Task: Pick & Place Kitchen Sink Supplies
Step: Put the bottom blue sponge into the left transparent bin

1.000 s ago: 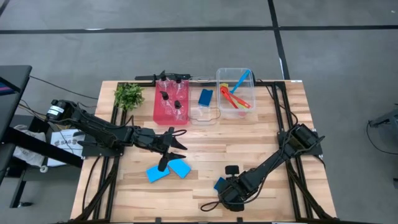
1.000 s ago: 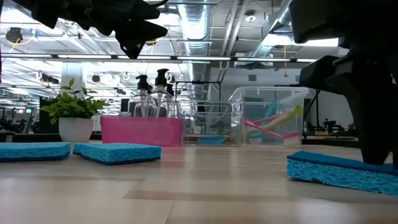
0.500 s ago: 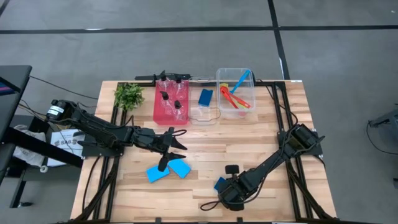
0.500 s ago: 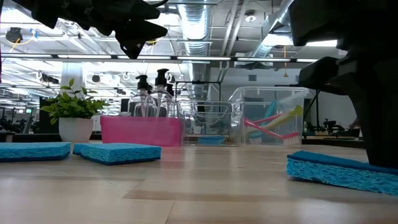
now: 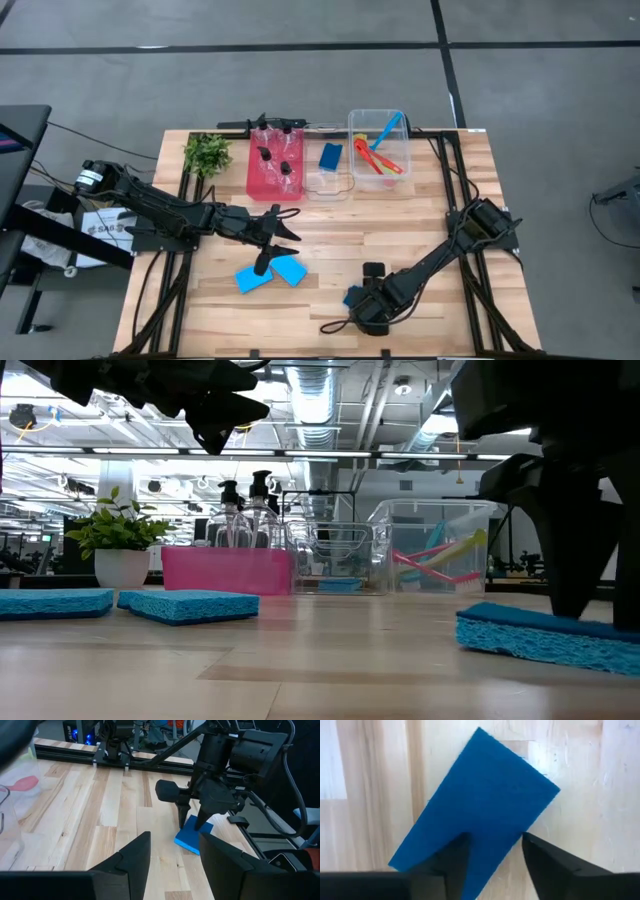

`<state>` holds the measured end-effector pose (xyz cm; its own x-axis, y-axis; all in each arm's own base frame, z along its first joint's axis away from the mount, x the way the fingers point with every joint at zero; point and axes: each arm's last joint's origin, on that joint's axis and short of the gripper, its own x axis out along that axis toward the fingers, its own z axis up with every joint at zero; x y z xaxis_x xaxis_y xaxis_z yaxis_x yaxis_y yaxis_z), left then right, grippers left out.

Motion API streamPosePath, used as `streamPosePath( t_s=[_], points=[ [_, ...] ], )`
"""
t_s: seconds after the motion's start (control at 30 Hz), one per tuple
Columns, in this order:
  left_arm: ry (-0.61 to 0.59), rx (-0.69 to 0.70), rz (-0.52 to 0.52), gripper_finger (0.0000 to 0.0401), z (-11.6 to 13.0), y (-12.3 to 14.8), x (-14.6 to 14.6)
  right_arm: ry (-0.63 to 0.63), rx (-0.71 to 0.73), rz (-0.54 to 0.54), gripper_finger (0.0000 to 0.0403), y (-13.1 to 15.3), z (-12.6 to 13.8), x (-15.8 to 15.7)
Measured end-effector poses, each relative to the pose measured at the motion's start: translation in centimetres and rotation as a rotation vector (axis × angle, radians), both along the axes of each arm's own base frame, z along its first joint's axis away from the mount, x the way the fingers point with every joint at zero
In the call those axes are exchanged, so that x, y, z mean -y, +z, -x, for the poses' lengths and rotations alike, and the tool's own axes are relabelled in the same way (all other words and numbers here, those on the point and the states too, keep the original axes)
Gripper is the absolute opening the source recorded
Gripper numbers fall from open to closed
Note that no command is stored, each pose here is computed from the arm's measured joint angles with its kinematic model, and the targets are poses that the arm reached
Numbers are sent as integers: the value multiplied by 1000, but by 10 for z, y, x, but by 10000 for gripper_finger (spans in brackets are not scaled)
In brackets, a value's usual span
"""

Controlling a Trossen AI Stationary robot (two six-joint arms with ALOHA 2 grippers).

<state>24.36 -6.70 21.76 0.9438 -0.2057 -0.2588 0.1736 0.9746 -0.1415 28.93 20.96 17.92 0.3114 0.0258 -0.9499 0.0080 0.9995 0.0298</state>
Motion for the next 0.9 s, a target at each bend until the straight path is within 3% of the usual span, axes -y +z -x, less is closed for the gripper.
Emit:
streamPosePath(
  t_s=[0.2, 0.37, 0.5, 0.7, 0.9],
  points=[
    [0, 0, 0, 168, 0, 0, 0, -49, 5, -21, 231, 0, -1, 0],
    [0, 0, 0, 168, 0, 0, 0, -50, 5, -30, 245, 0, -1, 0],
    [0, 0, 0, 168, 0, 0, 0, -54, 5, -50, 232, -3, -3, 2],
    [1, 0, 1, 168, 0, 0, 0, -33, 4, -216, 202, -32, -2, 13],
    [1, 0, 3, 168, 0, 0, 0, -26, 13, -280, 148, -37, -6, 21]
  ],
)
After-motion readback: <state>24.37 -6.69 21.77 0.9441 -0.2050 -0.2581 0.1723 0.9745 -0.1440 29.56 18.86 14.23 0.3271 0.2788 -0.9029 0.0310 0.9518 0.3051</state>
